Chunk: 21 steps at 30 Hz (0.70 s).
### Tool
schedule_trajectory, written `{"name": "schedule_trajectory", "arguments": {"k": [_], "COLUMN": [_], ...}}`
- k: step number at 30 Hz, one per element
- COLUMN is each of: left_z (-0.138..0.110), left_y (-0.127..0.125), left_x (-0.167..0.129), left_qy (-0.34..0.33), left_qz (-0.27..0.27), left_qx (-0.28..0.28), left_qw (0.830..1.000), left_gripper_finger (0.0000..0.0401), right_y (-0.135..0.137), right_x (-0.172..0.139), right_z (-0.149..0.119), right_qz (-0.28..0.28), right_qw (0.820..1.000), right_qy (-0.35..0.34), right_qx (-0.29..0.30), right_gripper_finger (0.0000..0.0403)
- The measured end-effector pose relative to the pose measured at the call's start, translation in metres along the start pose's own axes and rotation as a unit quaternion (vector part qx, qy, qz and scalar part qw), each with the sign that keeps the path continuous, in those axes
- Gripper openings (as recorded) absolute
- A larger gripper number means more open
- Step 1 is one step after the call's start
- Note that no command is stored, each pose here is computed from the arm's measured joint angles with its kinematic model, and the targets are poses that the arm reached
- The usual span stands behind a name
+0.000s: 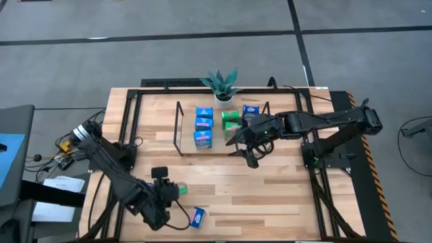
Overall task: Stack cereal on shelf
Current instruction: Put the green cereal box on the shelf aligned with the other green cereal boxes
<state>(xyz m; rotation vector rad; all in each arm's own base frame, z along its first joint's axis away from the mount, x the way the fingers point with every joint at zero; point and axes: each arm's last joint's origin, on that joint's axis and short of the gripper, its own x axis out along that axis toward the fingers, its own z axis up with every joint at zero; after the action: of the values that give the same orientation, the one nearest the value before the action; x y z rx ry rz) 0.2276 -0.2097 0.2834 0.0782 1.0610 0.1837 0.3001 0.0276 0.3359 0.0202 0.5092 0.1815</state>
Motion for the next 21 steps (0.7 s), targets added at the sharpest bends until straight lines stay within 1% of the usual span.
{"name": "schedule_trajectory", "arguments": {"k": [4, 7, 11, 16, 21], "left_z": [0.006, 0.013, 0.020, 0.032, 0.054], "left_y": [0.021, 0.035, 0.048, 0.065, 0.085], "left_x": [-0.012, -0.016, -0.015, -0.006, 0.006], "left_qy": [-0.021, -0.030, -0.025, -0.021, -0.050], "left_qz": [0.017, 0.019, 0.021, 0.045, 0.054], "left_qx": [0.004, 0.013, 0.049, 0.088, 0.066], "left_qw": [1.000, 0.999, 0.998, 0.995, 0.995], "left_gripper_finger": [0.0140, 0.0140, 0.0140, 0.0140, 0.0140], "right_y": [0.000, 0.002, 0.005, 0.005, 0.009], "right_x": [0.000, 0.000, 0.000, -0.001, -0.001], "right_z": [0.003, 0.005, 0.008, 0.018, 0.018], "right_qz": [0.000, 0.002, 0.007, 0.004, -0.016], "right_qw": [1.000, 0.999, 0.998, 0.995, 0.994], "right_qy": [-0.013, -0.025, -0.043, -0.092, -0.091], "right_qx": [-0.016, -0.028, -0.033, -0.038, -0.055], "right_gripper_finger": [0.0241, 0.0267, 0.0290, 0.0296, 0.0296]}}
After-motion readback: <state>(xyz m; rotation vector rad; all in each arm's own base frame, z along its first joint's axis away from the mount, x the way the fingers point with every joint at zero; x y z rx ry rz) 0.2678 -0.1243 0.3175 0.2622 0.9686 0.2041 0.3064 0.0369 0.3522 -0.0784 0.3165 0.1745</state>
